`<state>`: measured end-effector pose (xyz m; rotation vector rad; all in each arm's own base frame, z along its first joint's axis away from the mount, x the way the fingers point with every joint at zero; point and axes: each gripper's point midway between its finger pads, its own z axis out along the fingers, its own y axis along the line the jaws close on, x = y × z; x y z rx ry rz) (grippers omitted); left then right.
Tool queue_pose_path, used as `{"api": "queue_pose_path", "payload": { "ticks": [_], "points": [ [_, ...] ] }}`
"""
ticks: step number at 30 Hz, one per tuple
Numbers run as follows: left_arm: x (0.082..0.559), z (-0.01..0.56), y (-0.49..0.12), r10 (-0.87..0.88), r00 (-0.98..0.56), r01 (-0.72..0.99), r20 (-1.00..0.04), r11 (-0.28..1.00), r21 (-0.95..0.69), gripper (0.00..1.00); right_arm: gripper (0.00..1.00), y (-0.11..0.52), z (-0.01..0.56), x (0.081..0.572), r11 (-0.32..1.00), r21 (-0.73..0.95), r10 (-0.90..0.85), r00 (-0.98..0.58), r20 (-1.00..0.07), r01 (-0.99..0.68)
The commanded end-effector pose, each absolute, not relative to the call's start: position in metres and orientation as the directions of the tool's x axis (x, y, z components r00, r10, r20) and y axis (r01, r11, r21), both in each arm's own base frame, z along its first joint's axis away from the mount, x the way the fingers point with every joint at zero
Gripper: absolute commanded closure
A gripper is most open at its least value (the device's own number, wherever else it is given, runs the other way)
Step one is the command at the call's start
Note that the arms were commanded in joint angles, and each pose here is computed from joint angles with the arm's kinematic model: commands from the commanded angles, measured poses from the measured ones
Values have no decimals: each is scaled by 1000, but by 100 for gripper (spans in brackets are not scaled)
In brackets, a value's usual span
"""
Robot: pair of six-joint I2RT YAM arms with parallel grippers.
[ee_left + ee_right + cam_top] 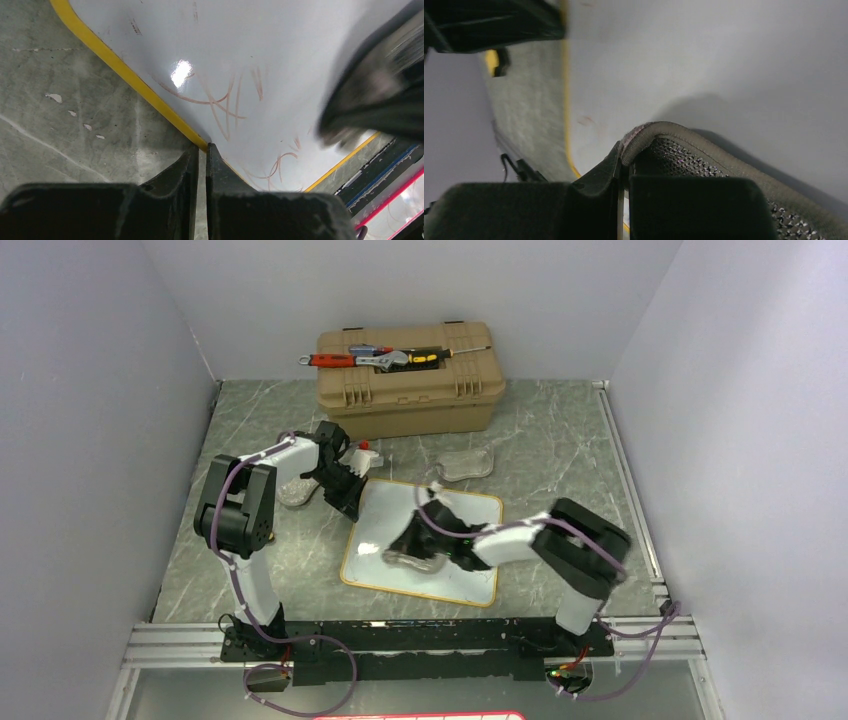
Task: Erase the whiteboard
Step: Erase the whiteboard at the center of the board.
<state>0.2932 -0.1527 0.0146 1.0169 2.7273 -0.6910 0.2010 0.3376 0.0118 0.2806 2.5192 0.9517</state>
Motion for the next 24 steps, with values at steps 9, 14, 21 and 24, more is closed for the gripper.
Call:
{"api": "queue_pose_path", "payload": {
  "ticks": [9, 14, 21, 24],
  "points": [
    [267, -31, -124, 663, -736, 666, -138, 670, -328, 92, 100, 200, -50, 163, 917, 351, 311, -893, -324, 192],
    [268, -32, -123, 659, -739, 662, -141, 672, -331, 92, 100, 158, -52, 145, 897, 339, 396, -854, -336, 282],
    [272, -30, -125, 653, -744, 657, -143, 674, -338, 92, 100, 248, -85, 154, 876, 469, 260, -932, -253, 117],
    [275, -28, -125, 652, -744, 657, -146, 676, -334, 92, 100, 309, -96, 152, 810, 585, 167, -969, -185, 28]
  ]
}}
